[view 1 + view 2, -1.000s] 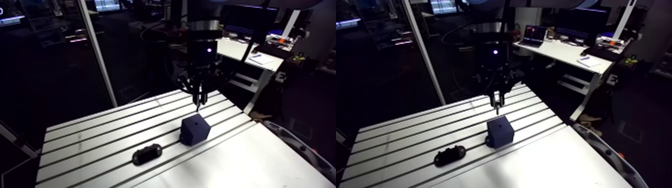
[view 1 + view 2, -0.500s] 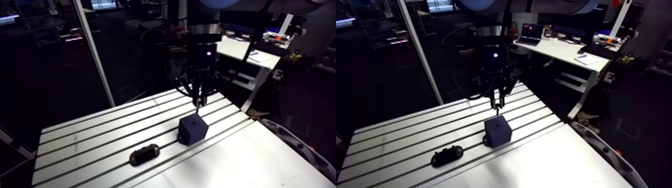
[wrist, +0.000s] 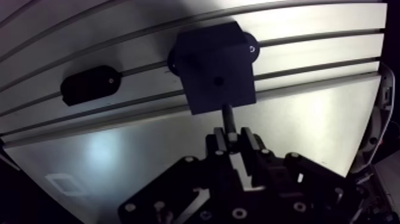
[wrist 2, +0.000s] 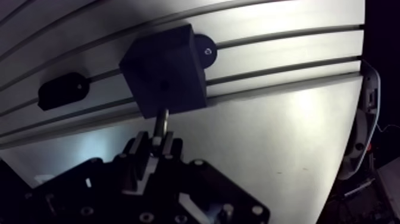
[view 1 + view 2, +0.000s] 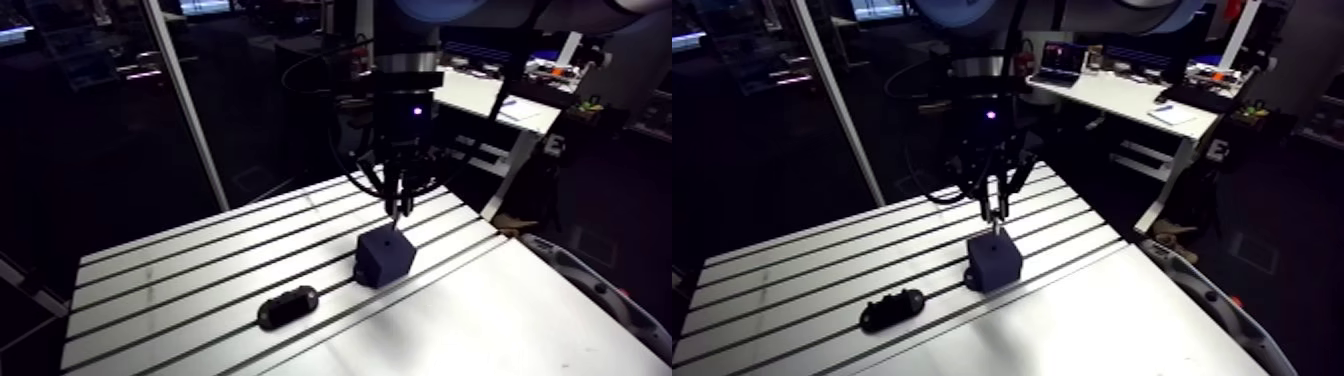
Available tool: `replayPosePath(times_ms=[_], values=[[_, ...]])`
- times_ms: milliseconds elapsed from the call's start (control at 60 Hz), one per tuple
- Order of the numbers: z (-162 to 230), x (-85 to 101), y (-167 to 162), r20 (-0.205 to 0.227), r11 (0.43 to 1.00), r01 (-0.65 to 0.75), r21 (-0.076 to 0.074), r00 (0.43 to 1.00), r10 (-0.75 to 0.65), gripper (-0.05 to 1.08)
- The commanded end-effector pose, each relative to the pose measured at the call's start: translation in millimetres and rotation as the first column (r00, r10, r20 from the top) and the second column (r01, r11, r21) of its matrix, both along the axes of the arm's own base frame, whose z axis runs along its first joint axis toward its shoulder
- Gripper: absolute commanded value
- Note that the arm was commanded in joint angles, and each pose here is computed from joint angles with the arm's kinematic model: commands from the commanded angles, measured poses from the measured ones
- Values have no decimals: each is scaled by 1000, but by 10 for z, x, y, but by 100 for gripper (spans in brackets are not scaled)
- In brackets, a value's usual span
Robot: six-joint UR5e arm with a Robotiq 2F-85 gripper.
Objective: Pick up the M10 bolt and insert it into the hole until fully seated.
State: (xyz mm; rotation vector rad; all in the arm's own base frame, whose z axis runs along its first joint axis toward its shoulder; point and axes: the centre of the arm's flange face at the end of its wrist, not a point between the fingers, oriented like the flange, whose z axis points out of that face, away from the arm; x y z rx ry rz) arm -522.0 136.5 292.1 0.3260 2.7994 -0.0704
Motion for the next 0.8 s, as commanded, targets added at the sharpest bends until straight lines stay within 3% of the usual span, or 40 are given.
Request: replayPosePath(times_ms=[17,800], values=[[-76,-19,5,12,1000,1,-5,1000,-1,108],[-219,-84,13,35,1000,7,-13,999,-7,108]])
